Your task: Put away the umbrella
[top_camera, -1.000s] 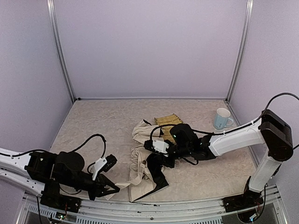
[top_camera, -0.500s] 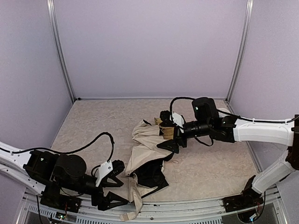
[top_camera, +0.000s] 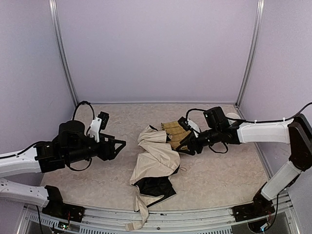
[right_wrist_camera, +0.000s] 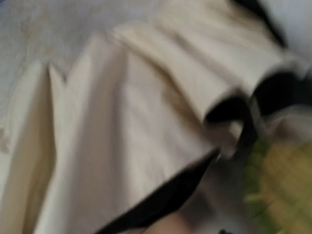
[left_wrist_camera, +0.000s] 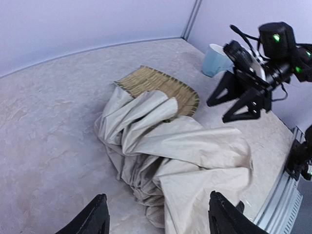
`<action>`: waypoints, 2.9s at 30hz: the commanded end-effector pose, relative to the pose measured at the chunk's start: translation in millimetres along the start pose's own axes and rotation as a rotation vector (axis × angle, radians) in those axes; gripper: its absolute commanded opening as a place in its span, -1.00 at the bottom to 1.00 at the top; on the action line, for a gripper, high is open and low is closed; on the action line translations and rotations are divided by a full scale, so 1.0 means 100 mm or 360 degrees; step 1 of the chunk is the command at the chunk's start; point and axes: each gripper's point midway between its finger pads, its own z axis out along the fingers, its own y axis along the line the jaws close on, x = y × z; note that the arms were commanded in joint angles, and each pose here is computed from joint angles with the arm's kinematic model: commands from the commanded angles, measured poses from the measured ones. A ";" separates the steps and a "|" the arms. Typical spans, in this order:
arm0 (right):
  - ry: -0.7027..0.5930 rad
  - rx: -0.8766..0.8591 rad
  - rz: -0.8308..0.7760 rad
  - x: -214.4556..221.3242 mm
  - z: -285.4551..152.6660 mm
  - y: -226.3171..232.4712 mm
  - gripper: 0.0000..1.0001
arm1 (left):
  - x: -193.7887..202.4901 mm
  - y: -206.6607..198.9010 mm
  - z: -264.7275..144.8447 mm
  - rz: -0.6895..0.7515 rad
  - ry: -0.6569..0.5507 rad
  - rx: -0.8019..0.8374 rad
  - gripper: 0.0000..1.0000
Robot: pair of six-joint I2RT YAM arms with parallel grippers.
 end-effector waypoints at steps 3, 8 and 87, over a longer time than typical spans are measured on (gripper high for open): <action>0.0105 -0.0141 0.0346 0.53 0.20 0.10 0.14 | 0.18 0.34 0.43 -0.0097 0.0063 0.0034 0.29; 0.0109 -0.0157 0.0436 0.68 0.40 0.02 0.24 | 0.56 0.26 0.70 -0.0049 0.0226 0.0182 0.42; 0.0098 -0.0811 0.0154 0.55 0.99 0.03 -1.00 | 0.66 0.58 1.57 0.0103 0.0378 0.0404 0.45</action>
